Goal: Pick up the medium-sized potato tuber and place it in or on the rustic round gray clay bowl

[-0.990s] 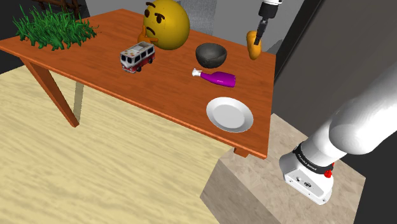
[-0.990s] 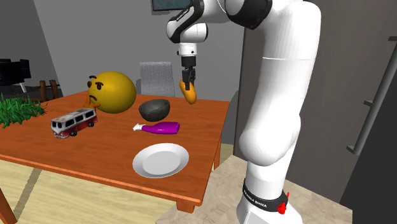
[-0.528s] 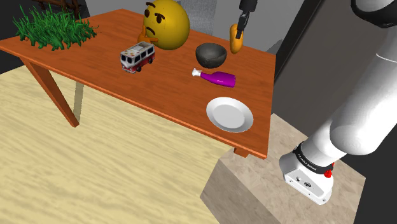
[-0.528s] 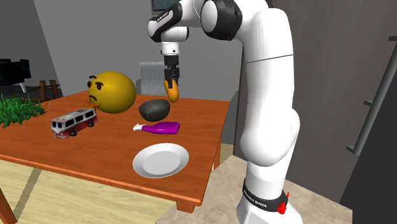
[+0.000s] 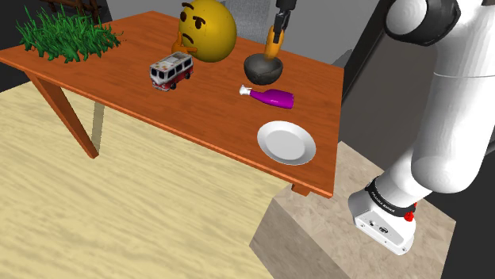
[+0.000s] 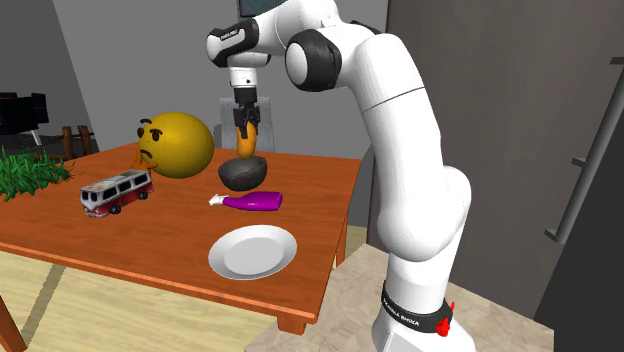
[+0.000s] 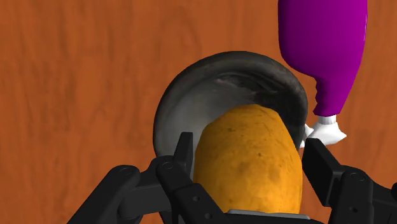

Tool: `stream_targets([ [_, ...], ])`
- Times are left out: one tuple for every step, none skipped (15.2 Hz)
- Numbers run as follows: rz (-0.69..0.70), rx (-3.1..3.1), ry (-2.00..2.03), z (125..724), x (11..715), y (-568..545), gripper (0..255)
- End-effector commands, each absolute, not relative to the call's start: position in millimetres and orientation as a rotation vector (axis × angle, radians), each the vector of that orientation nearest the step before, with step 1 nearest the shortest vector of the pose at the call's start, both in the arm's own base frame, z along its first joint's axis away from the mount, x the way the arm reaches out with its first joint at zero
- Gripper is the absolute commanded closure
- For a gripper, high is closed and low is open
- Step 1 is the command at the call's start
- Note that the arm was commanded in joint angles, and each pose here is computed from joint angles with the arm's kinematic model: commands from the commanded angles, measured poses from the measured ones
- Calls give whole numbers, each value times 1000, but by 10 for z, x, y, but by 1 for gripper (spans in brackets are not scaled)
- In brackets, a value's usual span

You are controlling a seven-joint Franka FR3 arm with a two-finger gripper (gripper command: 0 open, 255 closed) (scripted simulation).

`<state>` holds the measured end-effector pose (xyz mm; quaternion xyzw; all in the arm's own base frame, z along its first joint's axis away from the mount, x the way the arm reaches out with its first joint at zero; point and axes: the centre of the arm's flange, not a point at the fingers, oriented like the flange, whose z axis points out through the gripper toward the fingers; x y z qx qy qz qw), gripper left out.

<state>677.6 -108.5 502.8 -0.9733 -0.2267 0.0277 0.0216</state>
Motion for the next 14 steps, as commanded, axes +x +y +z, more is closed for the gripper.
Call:
stream_targets([
  [85,-3017,-702,4930,6820,-1073,255],
  [85,-3017,-702,4878,6820,-1073,255],
  [85,-3017,-702,4825,6820,-1073,255],
  [85,-3017,-702,4772,6820,-1073,255],
  [85,-3017,-702,4719,6820,-1073,255],
  [85,-3017,-702,4667,6820,-1073,255],
  [85,-3017,-702,4614,6820,-1073,255],
  [85,-3017,-702,4561,6820,-1073,255],
  [85,-3017,-702,4508,6820,-1073,255],
  [85,-3017,-702,4455,6820,-1073,255],
  [85,-3017,-702,4403,6820,-1073,255],
  [85,-3017,-702,4350,6820,-1073,255],
  [85,-3017,-702,4325,6819,-1073,255],
  [85,-3017,-702,4325,6820,-1073,255],
])
